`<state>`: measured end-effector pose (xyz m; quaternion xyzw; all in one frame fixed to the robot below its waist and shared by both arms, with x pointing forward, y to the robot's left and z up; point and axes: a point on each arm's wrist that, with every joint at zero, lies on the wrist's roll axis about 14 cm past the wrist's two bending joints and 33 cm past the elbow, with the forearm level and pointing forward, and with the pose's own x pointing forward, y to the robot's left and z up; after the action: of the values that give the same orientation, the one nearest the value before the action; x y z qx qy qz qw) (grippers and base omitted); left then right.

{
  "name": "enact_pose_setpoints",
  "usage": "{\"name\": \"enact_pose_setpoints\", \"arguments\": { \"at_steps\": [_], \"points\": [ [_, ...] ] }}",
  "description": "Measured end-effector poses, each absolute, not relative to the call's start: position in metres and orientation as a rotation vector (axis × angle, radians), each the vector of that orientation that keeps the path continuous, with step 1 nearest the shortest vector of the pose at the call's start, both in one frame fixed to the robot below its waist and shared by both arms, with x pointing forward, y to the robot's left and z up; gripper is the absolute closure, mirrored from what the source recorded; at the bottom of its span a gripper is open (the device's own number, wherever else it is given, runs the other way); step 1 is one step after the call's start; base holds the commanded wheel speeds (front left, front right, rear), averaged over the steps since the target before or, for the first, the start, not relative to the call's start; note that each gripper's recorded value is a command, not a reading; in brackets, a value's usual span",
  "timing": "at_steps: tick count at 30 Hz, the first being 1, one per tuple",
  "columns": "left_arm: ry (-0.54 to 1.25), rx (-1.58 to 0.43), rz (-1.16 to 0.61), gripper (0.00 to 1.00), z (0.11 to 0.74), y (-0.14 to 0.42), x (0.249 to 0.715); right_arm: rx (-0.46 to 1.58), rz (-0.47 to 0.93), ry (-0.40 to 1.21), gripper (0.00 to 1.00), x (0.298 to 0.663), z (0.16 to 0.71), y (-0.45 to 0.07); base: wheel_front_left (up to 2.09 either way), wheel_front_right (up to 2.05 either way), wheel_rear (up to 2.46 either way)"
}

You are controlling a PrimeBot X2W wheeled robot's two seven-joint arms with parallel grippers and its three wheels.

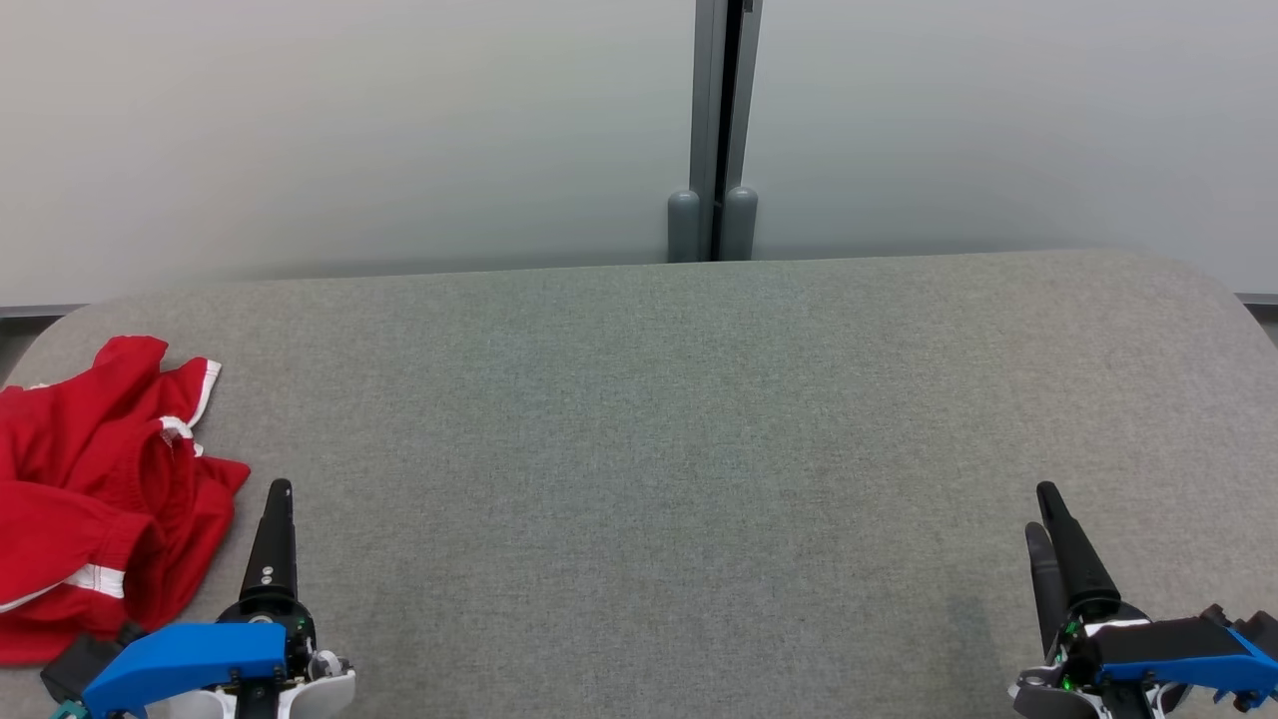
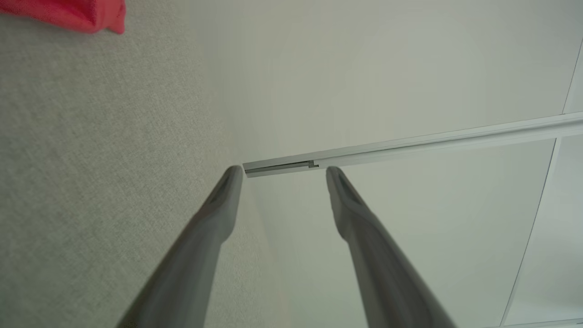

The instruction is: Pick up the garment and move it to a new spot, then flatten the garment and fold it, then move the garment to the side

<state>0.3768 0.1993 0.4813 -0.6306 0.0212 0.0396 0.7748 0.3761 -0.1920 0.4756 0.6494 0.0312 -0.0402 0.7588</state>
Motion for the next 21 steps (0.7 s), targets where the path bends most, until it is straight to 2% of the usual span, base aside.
{"name": "enact_pose_setpoints", "arguments": {
  "at_steps": [21],
  "points": [
    [0.047, -0.922, 0.067, 0.00, 0.487, 0.195, 0.382, 1.030, -0.032, 0.068, 0.00, 0.381, 0.482, -0.178, 0.00, 0.00, 0.00]
  ]
}}
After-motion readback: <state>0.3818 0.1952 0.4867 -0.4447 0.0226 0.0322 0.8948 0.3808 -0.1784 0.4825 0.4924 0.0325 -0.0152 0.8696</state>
